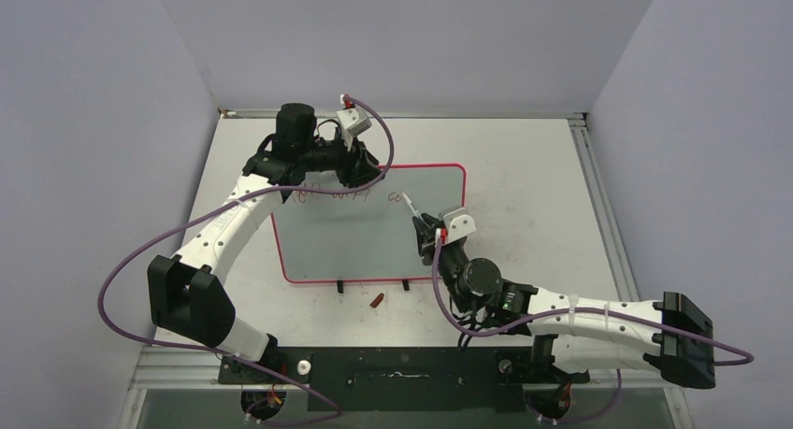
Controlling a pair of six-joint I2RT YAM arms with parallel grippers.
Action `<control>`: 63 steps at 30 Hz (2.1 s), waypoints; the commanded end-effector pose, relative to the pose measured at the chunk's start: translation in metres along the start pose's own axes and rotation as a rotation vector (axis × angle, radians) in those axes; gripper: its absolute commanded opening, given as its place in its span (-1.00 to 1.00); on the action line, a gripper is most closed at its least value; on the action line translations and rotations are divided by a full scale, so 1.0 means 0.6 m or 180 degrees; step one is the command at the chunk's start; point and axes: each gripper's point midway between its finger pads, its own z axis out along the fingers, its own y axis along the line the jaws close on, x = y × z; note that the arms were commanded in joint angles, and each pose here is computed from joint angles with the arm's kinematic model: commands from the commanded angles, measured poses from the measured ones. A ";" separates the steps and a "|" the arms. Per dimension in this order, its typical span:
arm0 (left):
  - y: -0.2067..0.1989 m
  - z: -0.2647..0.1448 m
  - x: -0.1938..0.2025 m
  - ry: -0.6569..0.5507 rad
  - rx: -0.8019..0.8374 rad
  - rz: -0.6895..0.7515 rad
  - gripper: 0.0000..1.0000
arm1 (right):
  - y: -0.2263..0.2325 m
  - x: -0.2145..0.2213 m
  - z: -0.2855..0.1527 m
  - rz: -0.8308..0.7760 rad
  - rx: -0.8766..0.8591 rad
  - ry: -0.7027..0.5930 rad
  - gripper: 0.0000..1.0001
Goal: Write a sentence on the whiteboard
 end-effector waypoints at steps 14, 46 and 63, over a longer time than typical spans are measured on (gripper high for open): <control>-0.036 0.005 0.049 0.0280 0.0226 -0.0306 -1.00 | -0.007 -0.018 0.009 0.0097 0.0000 -0.0044 -0.89; -0.035 0.004 0.048 0.0280 0.0213 -0.0297 -1.00 | -0.017 0.037 0.001 0.0082 0.0188 0.0239 -0.89; -0.036 0.004 0.049 0.0285 0.0222 -0.0296 -1.00 | -0.031 0.011 0.013 0.0012 0.0413 0.0074 -0.89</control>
